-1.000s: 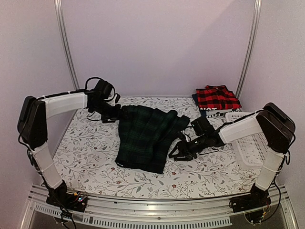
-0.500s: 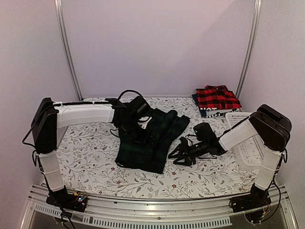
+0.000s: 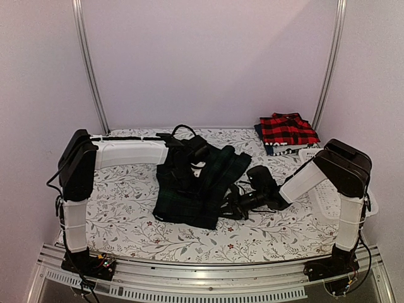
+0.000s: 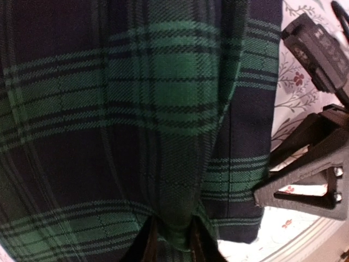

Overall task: Fold and stack the mixed laundry pile
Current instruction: Adjust the rectangle-folded shorts at the center of the board.

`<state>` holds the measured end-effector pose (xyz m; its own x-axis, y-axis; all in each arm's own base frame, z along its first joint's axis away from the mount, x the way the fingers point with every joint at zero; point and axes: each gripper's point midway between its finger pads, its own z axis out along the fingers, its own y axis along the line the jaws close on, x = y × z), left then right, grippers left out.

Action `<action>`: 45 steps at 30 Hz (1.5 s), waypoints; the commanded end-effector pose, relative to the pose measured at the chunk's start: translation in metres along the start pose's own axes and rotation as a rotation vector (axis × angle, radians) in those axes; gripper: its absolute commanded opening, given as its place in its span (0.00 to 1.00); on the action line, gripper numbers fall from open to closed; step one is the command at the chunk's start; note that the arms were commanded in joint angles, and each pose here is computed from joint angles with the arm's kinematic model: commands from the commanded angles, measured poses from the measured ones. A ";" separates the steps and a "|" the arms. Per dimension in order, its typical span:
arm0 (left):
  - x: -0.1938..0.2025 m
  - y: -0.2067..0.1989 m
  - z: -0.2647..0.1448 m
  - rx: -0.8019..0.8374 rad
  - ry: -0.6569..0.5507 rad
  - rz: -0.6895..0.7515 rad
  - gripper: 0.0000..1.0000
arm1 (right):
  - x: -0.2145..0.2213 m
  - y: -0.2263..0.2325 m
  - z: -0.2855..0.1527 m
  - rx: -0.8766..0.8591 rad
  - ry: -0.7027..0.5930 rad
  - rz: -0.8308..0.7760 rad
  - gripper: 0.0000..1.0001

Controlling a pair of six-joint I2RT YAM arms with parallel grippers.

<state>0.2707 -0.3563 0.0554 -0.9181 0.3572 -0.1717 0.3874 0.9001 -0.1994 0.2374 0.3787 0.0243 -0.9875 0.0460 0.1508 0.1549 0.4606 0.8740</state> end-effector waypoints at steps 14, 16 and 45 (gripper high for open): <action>-0.004 -0.075 -0.058 0.309 -0.048 0.081 0.00 | 0.002 -0.018 0.013 0.019 0.006 0.034 0.00; -0.005 -0.080 -0.056 0.331 -0.049 0.080 0.00 | 0.003 -0.017 0.014 0.017 0.012 0.029 0.00; 0.007 -0.086 0.031 0.626 0.031 0.017 0.00 | -0.012 0.009 -0.077 0.044 -0.211 -0.067 0.66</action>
<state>0.2342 -0.4361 0.0493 -0.9123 0.3779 -0.1580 0.3727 0.6061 -0.7026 0.2322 0.3290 0.0462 -0.9834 0.1519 0.0988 0.1622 0.4953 0.8535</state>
